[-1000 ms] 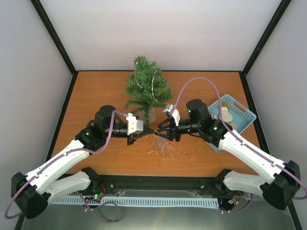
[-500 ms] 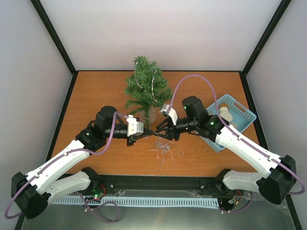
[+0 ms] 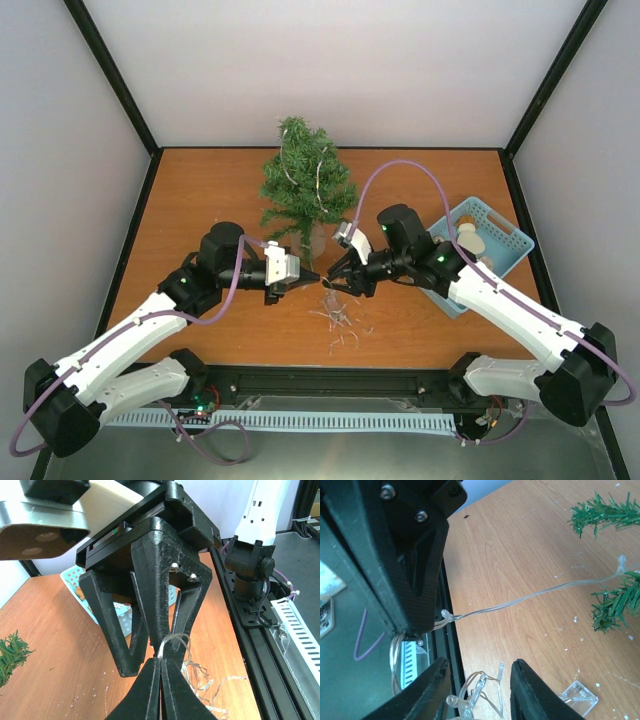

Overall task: Decorate the small christmas tree
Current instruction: Wrap the decoration item around the Christmas tree.

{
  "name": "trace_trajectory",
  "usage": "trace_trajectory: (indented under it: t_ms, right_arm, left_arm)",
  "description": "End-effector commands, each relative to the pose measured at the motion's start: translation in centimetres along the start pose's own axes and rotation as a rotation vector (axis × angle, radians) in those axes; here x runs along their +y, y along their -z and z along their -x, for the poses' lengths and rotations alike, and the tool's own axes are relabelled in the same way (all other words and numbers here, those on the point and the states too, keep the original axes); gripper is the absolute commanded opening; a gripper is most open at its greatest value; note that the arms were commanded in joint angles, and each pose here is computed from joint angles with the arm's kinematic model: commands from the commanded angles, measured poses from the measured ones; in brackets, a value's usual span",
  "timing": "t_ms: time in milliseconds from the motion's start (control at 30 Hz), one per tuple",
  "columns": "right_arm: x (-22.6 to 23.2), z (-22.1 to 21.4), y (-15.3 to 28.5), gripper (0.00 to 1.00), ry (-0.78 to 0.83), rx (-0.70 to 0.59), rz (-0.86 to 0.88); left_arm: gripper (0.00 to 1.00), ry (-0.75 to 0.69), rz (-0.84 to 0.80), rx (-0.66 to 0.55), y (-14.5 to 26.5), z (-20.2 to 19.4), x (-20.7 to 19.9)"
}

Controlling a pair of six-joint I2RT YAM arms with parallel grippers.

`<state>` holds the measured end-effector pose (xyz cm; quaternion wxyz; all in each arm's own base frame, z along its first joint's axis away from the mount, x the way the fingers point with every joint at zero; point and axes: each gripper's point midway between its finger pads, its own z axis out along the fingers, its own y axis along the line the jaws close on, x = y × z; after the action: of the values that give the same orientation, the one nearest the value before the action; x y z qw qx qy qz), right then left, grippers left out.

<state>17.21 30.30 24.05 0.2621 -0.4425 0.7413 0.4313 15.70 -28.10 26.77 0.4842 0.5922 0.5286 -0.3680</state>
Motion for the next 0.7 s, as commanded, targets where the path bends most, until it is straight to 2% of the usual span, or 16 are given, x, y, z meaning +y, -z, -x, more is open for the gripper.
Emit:
trace_trajectory:
  t_ms: [0,167,267,400,533,667]
  right_arm:
    - [0.9,-0.2,0.4,0.33,0.013,-0.01,0.011]
    - [0.5,-0.6,0.4,0.2,0.003,0.005,-0.009]
    - [0.2,-0.1,0.9,0.04,0.017,-0.019,-0.05]
    - [-0.1,3.0,3.5,0.03,0.063,-0.147,-0.178]
    - [1.4,7.0,7.7,0.03,0.144,-0.374,-0.26]
    - [0.9,8.3,9.6,0.03,0.16,-0.507,-0.339]
  left_arm:
    - [0.01,-0.067,-0.002,-0.027,0.2,1.1,-0.1]
    - [0.01,-0.064,0.0,-0.024,0.1,1.0,-0.1]
    - [0.01,-0.063,0.0,-0.021,0.2,1.0,-0.1]
    - [0.01,-0.066,0.006,-0.011,0.3,0.8,-0.1]
    - [0.01,-0.039,-0.003,0.037,0.3,-0.4,-0.4]
    - [0.01,-0.036,-0.044,0.023,0.3,-0.4,-1.3]
